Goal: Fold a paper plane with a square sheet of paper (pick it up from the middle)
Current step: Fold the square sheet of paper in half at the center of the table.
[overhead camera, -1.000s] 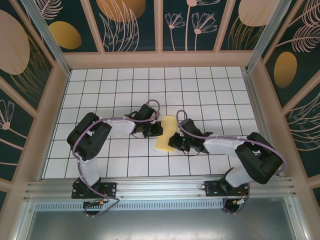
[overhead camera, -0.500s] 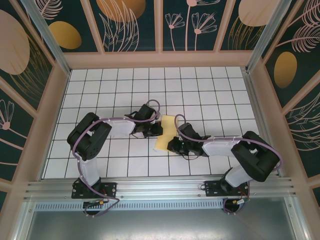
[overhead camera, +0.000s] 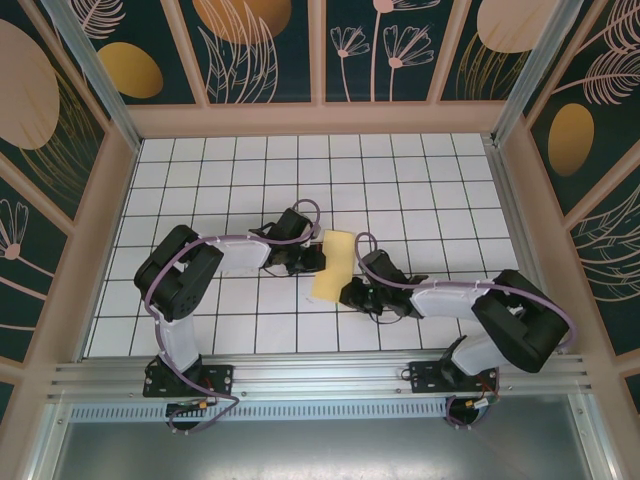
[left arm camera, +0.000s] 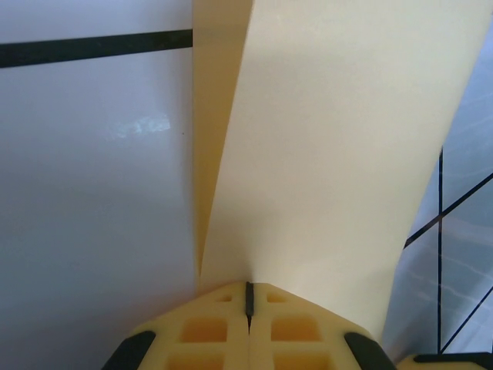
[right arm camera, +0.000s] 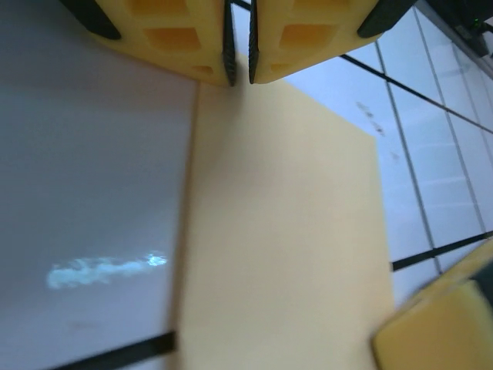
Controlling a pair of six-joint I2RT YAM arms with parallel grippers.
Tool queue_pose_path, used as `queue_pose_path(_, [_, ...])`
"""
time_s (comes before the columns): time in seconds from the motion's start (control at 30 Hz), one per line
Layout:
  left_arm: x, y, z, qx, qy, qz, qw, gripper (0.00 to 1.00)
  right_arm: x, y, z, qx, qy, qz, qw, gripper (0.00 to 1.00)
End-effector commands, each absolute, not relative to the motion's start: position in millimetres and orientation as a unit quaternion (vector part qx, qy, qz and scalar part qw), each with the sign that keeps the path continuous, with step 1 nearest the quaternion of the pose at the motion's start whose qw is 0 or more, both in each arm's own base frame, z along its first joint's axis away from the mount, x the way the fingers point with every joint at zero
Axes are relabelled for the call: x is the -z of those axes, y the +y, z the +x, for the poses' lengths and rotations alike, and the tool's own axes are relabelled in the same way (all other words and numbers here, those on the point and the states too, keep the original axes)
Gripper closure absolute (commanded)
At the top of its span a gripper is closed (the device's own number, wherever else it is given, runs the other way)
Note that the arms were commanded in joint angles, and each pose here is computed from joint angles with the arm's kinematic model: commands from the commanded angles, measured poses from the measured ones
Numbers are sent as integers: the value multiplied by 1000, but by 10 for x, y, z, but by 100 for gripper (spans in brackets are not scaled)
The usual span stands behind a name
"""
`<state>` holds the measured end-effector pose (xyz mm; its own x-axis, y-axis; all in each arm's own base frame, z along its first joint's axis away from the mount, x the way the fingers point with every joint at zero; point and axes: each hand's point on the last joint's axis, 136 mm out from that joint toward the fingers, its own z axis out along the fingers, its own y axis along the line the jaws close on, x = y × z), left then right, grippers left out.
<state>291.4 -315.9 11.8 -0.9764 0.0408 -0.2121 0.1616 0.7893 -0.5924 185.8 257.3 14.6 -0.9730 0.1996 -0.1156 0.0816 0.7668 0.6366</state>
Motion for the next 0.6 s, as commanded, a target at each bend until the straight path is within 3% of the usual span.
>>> queue_pose_path(0.0, [375, -2838, 2699, 231, 971, 44, 48, 98, 15, 2478, 1770, -312, 944, 86, 70, 82])
queue_pose_path(0.3, [363, -2832, 2699, 230, 971, 45, 49, 98, -604, 2494, 2318, -355, 918, 83, 155, 82])
queue_pose_path(0.57, [377, -2841, 2695, 231, 971, 47, 45, 98, -561, 2458, 2585, -377, 909, 83, 156, 83])
